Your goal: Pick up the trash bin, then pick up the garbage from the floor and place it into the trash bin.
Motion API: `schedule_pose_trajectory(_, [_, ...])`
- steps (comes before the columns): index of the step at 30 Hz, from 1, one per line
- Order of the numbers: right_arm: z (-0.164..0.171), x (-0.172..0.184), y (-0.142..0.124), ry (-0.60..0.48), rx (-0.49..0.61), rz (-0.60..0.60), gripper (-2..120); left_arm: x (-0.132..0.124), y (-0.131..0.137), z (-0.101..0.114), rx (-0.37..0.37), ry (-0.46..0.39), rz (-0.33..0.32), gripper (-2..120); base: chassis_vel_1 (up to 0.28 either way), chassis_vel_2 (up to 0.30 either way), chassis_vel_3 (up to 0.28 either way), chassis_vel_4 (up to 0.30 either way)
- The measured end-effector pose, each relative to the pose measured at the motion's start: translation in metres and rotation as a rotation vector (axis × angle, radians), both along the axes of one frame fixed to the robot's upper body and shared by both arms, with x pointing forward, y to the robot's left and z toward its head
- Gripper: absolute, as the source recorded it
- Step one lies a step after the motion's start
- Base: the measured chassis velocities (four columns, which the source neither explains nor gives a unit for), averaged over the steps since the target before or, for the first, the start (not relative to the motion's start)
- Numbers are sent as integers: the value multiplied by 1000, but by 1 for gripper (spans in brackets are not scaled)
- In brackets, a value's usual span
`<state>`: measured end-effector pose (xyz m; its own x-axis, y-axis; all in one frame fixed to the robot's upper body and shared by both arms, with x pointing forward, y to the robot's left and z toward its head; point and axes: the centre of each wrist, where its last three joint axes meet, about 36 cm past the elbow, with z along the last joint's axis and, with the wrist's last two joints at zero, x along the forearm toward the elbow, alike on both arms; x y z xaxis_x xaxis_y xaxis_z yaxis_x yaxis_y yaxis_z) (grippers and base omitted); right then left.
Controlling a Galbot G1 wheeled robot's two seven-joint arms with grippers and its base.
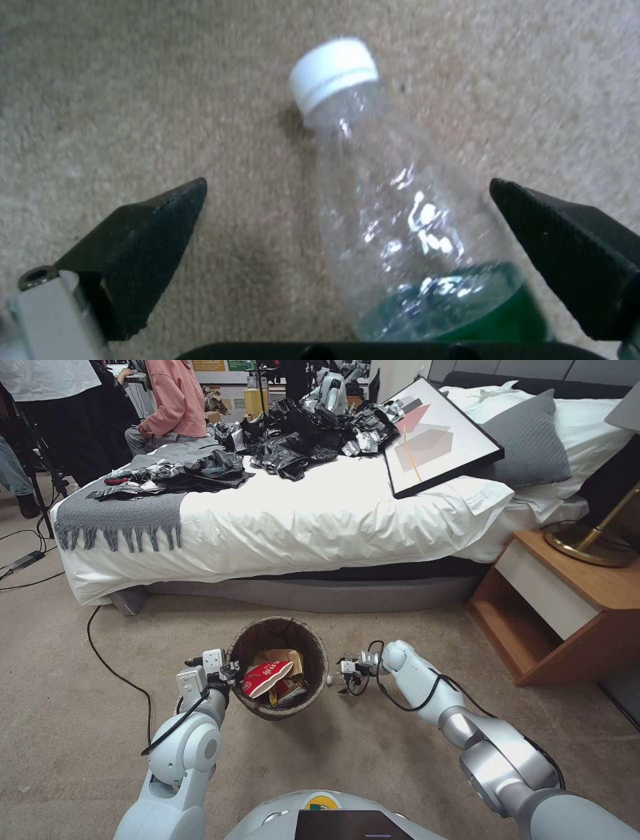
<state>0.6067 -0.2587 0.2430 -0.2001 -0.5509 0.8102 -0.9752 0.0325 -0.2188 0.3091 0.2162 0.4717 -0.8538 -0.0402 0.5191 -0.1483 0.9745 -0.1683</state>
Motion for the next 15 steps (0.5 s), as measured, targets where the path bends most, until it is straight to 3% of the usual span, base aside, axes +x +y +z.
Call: schedule_pose_trajectory(15, [-13, -8, -22, -11, -7, -90, 100, -1, -3, -3, 0, 9, -4, 2, 0, 0, 0, 0])
